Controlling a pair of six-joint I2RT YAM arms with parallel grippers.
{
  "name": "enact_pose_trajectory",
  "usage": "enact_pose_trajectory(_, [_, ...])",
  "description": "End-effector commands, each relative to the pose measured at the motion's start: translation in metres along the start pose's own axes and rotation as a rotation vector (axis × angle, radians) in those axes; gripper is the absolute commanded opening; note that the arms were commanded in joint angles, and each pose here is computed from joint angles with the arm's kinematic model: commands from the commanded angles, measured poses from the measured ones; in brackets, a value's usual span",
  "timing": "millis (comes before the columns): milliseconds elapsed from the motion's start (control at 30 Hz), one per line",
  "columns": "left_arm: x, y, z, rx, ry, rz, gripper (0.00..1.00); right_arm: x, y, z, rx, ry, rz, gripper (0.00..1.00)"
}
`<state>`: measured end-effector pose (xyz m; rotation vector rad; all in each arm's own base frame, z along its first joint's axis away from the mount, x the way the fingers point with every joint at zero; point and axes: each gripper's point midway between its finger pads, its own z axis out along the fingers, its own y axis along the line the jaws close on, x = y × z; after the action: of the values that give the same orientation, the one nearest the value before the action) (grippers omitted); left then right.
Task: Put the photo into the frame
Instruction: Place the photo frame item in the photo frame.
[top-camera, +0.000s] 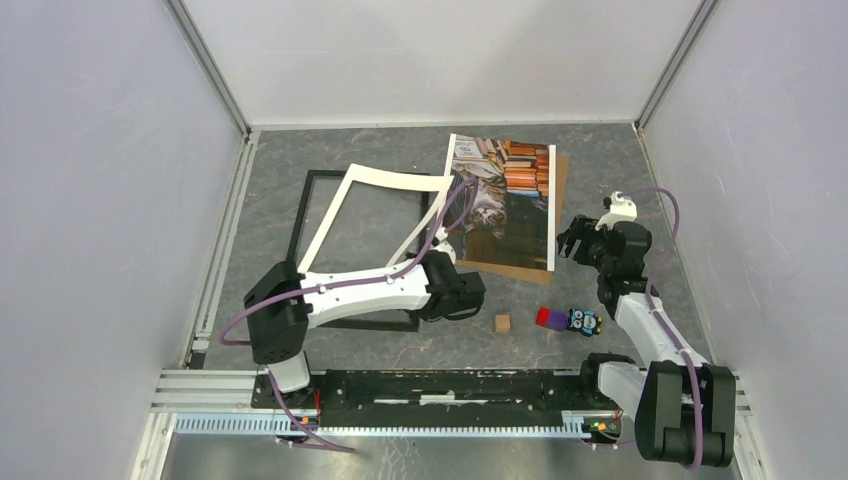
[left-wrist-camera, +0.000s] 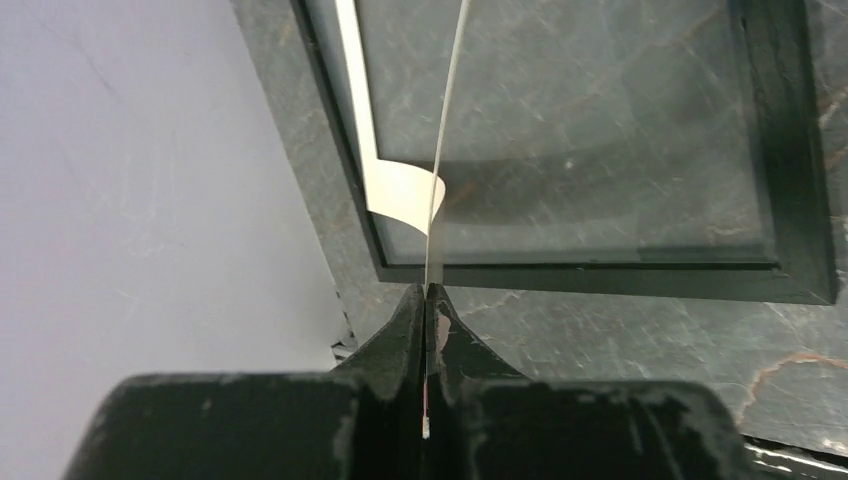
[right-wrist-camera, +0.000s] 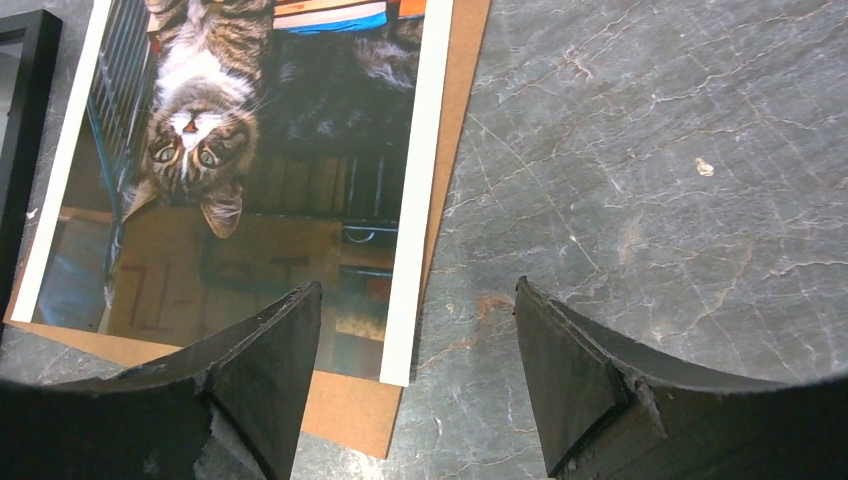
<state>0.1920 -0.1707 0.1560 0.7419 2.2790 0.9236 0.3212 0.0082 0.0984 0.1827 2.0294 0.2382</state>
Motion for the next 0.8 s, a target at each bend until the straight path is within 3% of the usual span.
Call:
enact_pose_trajectory(0, [0.007,-0.03,0.001,0.057,0.035,-0.098,0.02,-0.007,0.006,0.003,-0.038,-0.036,0.007,0.76])
enact_pose_trajectory(267, [0.016,-0.044,-0.002,0.08,0.081,-0.119,0.02,-0.002,0.024,0.006,-0.123,-0.016,0.103,0.77])
enact_pose_trajectory(500, [-0.004,-0.062,-0.011,0.206,0.026,-0.171,0.02,-0.001,0.156,-0.004,-0.566,0.026,0.383,0.9])
enact_pose_trajectory(767, [-0.008,-0.068,-0.012,0.236,0.013,-0.154,0.02,0.025,0.254,0.01,-0.709,0.144,0.475,0.94])
